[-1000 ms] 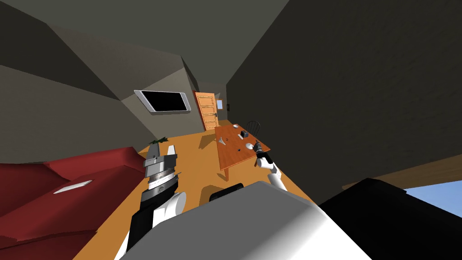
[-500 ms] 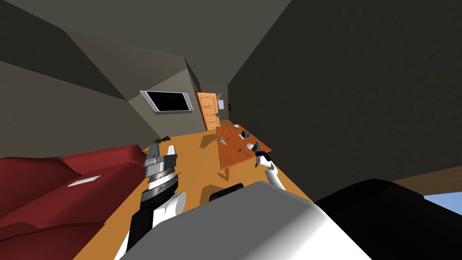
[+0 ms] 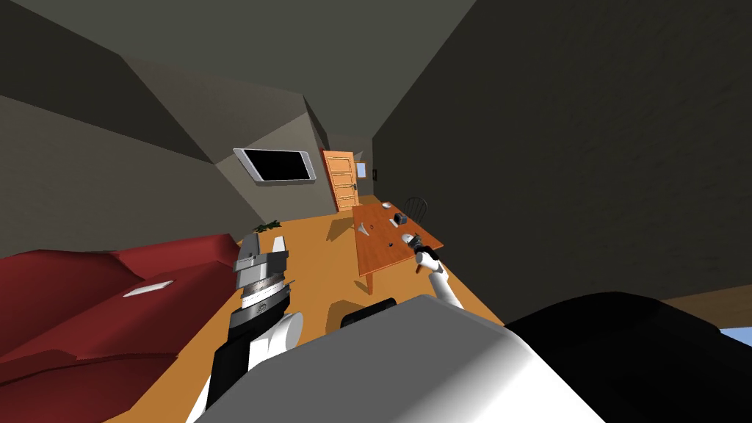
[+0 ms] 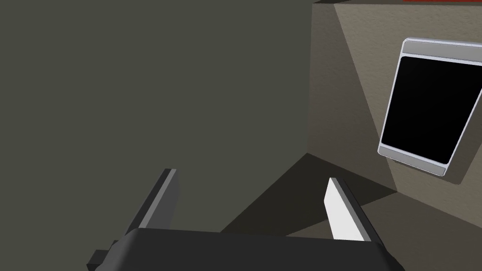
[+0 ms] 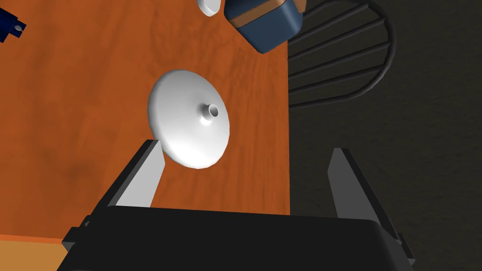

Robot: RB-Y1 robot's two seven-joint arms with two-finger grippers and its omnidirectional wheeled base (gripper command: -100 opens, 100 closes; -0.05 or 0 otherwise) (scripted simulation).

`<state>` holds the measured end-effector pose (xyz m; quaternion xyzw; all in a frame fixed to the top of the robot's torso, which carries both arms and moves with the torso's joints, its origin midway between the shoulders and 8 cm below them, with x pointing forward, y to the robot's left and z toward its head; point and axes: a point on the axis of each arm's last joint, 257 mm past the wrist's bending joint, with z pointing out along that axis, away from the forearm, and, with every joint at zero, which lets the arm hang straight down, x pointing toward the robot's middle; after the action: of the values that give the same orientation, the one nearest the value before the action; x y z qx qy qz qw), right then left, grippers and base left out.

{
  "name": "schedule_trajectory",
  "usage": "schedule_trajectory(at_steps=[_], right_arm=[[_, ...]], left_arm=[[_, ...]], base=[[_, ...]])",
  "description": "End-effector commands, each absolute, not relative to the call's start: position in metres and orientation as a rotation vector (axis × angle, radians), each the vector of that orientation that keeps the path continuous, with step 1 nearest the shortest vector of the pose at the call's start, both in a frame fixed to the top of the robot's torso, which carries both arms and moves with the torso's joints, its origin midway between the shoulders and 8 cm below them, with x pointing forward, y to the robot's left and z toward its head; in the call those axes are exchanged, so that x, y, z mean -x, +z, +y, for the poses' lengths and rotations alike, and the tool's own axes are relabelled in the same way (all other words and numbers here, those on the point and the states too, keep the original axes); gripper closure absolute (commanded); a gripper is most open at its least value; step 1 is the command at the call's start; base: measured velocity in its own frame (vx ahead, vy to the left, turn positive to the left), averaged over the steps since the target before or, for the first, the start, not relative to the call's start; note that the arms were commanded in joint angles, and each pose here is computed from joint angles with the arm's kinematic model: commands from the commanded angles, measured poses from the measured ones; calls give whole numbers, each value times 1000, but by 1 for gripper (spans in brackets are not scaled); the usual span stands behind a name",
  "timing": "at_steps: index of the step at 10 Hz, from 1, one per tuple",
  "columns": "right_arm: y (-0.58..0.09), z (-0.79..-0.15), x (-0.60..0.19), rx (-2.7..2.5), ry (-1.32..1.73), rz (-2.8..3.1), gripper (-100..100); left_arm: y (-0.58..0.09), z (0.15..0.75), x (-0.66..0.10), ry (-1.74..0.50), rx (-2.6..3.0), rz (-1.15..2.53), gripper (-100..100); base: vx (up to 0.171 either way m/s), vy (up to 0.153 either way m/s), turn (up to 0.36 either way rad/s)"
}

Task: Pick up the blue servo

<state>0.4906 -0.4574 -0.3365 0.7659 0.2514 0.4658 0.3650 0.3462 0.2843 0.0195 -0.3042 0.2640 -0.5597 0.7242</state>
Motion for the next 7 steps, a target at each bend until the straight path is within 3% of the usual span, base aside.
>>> schedule_trajectory(at_steps=[1,7], right_arm=[[-350,-457,-490,-2025,1200,623,-100],[-393,-441,-503,-2274,1272,446,-100]], left_arm=[[19,284,-346,-1235,671,583,0],[19,284,-346,-1235,671,583,0]], base=[[3,-20,49],[7,-34,45]])
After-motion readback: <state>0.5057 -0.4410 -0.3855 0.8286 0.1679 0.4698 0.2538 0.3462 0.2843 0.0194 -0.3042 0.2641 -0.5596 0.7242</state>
